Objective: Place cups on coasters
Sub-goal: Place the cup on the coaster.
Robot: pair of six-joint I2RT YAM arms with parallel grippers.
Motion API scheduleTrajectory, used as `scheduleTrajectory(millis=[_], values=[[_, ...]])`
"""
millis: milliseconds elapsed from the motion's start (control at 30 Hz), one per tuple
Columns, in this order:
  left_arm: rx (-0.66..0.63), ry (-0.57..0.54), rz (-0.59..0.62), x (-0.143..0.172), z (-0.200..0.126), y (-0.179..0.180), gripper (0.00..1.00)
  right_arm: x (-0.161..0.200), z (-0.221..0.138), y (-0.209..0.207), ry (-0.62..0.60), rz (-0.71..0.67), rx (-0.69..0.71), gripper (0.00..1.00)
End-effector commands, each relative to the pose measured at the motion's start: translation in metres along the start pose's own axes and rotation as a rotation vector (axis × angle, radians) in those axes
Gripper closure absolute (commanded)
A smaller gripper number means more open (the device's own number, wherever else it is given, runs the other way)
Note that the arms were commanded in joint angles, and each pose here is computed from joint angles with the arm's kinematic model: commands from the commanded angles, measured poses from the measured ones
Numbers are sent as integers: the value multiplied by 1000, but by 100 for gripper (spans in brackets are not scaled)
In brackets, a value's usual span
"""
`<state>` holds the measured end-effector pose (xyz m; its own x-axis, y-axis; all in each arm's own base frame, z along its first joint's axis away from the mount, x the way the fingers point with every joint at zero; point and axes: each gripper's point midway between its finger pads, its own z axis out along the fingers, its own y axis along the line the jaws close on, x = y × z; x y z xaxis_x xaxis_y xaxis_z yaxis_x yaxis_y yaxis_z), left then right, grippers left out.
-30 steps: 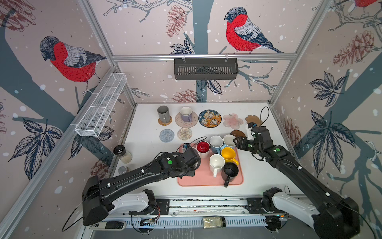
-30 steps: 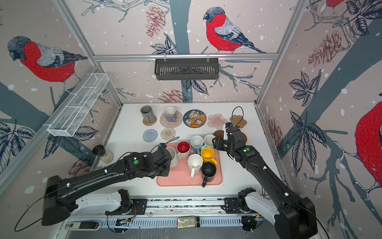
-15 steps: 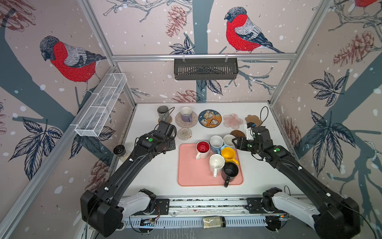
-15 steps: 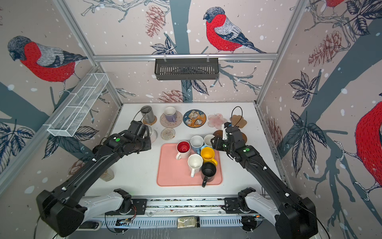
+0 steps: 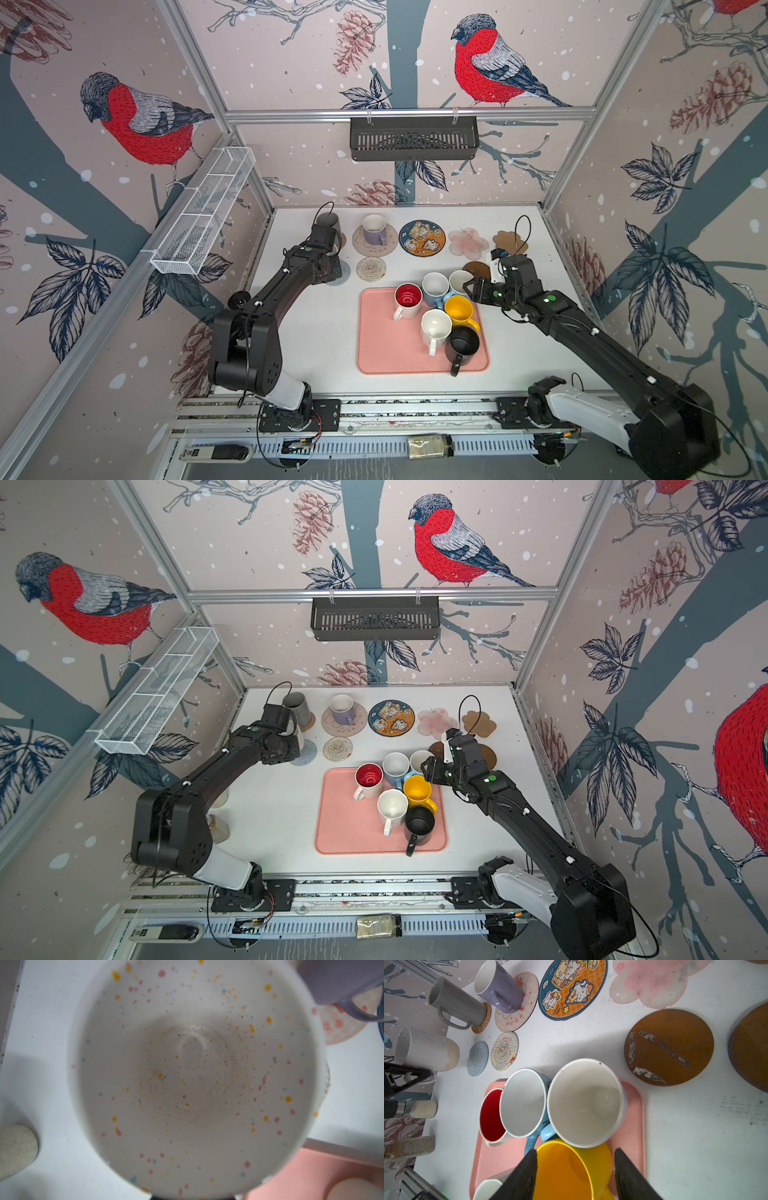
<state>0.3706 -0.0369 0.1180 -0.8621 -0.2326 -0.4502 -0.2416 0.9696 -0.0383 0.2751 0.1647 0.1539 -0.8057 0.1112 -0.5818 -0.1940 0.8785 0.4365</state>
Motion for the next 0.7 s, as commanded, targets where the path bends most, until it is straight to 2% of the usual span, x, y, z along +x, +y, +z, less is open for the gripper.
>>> scheduleTrajectory(millis=[0, 200, 667], values=[[49, -105, -47, -37, 6, -11, 100, -6, 2, 5, -20, -20, -28, 40], [86, -127, -62, -47, 20, -22, 100, -3, 3, 4, -19, -13, -37, 40], [100, -73, -64, -28, 27, -22, 100, -4, 2, 3, -22, -3, -51, 40]])
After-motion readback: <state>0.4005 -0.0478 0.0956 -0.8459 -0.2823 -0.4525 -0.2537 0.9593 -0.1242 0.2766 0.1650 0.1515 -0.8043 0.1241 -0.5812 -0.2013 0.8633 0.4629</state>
